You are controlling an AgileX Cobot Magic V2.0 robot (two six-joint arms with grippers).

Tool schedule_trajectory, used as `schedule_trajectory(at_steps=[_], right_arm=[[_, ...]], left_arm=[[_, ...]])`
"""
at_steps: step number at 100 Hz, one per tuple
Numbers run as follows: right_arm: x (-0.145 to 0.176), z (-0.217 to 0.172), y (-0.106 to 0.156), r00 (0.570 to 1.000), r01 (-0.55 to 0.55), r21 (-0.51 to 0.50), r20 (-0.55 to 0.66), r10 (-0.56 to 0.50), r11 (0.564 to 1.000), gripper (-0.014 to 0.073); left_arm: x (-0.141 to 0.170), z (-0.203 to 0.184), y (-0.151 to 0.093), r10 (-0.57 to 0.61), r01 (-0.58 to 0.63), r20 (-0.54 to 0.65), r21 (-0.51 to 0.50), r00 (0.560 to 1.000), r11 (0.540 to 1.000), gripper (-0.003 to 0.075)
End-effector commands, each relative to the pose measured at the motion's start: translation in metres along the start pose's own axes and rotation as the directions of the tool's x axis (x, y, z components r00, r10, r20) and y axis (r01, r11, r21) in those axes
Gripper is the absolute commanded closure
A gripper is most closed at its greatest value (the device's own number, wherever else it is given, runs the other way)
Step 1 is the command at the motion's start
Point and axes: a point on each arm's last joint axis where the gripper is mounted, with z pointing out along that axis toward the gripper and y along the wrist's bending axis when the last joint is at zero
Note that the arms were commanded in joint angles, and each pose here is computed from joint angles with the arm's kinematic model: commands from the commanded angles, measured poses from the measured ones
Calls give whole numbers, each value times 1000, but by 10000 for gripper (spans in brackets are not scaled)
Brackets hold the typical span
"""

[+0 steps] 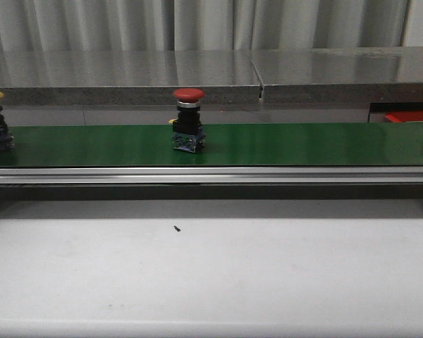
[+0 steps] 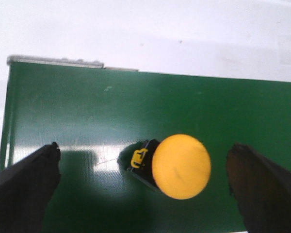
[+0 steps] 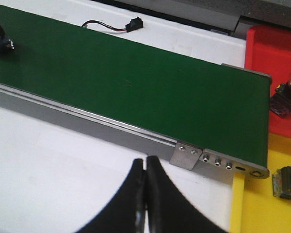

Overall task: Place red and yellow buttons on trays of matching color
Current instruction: 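Set the yellow button on the belt and open the left gripper, then lower the right gripper onto the red button at belt end and grasp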

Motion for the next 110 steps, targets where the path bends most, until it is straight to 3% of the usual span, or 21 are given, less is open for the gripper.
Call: schedule_trajectory(at_steps=[1,26,44,64,78,93,104,110], right_arm=[[-13,-5,-3,997,0,30,83,-3,1000,693],[-13,-5,-3,997,0,30,83,-3,1000,693],[-13,-5,-3,996,-1,30,84,-2,1000,693],[-13,-5,-2,997,0,25,76,-2,1000,693],[-12,-5,-1,998,-9,11,67,8,1000,693],[-11,-5,1,998,-37,-17,55,38,999,676],[-10,-5,3,997,-55,-37,45,56,998,540],[-10,-5,4,997,-64,-44,45,66,997,404]], left_arm=[[-17,-49,-26,55,-64,173,45,983,997,50],[8,-117,-71,219,-237,348,10,912,972,50],[54,-152,-96,279,-293,503,-53,818,955,50],[119,-159,-99,278,-283,597,-88,752,955,75],[163,-157,-93,249,-262,606,-69,756,963,216],[198,-155,-87,240,-257,614,-62,752,964,504],[211,-157,-85,241,-260,628,-64,740,964,742],[214,-158,-85,241,-260,633,-65,736,963,739]])
